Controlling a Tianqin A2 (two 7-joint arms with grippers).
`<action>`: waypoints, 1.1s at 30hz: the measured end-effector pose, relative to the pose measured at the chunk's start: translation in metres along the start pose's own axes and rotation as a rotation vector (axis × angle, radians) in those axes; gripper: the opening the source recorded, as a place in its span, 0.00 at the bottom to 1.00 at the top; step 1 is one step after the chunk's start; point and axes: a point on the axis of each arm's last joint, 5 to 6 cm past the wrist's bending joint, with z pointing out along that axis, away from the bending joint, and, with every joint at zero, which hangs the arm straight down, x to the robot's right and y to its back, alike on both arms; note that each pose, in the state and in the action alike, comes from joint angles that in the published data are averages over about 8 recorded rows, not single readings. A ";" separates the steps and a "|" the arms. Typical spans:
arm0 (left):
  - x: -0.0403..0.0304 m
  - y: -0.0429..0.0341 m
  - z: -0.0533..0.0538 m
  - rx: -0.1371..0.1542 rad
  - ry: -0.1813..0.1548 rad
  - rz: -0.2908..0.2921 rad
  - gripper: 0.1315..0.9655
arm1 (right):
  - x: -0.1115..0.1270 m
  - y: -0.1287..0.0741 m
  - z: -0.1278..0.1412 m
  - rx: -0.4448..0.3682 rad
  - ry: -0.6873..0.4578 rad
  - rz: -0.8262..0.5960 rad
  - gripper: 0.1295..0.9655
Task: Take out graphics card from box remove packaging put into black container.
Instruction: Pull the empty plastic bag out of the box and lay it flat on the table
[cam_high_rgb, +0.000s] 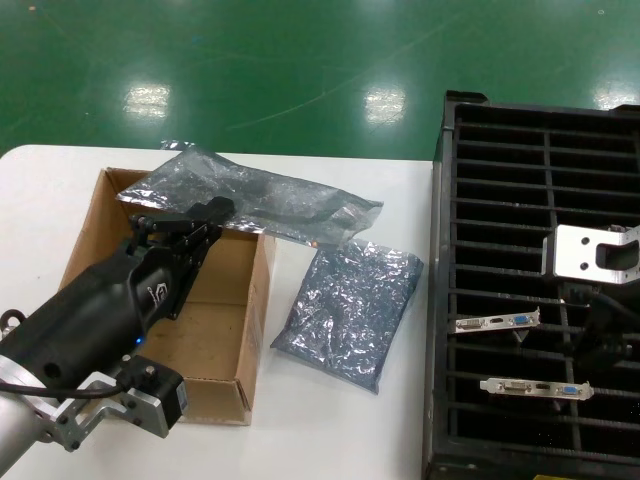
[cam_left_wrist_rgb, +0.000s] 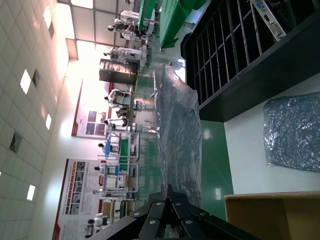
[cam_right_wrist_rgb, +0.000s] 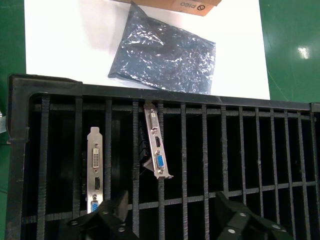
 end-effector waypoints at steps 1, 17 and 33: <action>0.0000 0.0000 0.000 0.000 0.000 0.000 0.01 | 0.000 0.000 0.000 0.000 0.000 0.000 0.44; -0.0066 -0.0214 0.011 0.005 0.026 -0.254 0.01 | 0.000 0.000 0.000 0.000 0.000 0.000 0.82; 0.0138 -0.0647 0.033 -0.077 0.309 -1.074 0.01 | 0.000 0.000 0.000 0.000 0.000 0.000 0.99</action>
